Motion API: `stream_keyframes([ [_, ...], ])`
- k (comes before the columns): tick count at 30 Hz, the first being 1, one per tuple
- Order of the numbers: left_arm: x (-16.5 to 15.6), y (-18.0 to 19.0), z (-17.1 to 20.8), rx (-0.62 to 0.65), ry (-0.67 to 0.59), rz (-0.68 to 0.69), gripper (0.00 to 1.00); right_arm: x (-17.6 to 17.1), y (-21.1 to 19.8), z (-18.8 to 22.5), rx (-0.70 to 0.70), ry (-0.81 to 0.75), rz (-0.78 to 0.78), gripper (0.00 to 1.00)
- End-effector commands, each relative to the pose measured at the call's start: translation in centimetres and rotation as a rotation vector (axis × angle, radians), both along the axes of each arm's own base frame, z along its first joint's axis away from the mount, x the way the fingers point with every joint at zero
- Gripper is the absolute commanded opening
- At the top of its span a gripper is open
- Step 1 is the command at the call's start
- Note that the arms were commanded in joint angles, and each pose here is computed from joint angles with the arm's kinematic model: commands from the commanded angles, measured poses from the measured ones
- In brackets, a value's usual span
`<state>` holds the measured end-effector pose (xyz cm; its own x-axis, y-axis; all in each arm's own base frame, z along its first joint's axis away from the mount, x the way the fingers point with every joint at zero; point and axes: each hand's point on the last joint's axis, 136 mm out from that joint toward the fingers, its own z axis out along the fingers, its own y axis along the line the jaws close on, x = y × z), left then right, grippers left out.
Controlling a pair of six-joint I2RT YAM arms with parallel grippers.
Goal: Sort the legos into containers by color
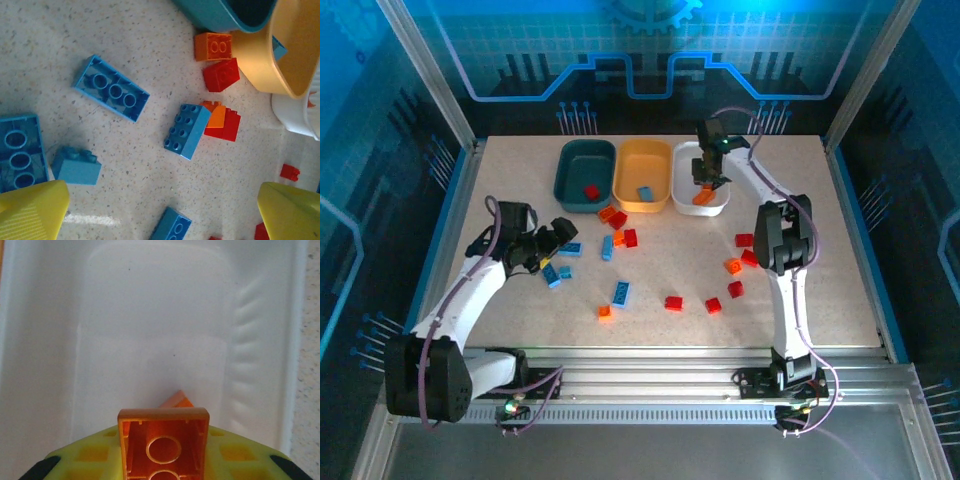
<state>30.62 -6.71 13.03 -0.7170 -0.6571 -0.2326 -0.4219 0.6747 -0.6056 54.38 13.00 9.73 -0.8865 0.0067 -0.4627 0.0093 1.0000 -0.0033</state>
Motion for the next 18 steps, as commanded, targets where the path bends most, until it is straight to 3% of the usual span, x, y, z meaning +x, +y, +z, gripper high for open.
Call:
stream_keyframes([
  [1,-0.5,0.1,0.7,-0.041,0.024,0.045,0.99,0.3,0.5,1.3,0.013,0.013,0.040,0.38],
  [5,-0.7,1.0,1.0,0.011,0.036,0.058,0.99,0.0,0.4,2.3,0.010,-0.002,0.043,0.58],
  [10,-1.5,0.2,-0.5,0.024,0.055,0.026,0.94,-2.1,1.0,5.8,0.012,-0.072,0.049,0.64],
  [13,-3.0,0.9,-2.1,0.174,0.118,0.027,0.91,-4.8,2.7,6.8,0.055,-0.099,0.080,0.66],
  [18,-5.5,5.0,-5.5,0.330,0.285,0.194,0.90,-10.0,5.8,5.7,0.095,-0.076,0.162,0.66],
])
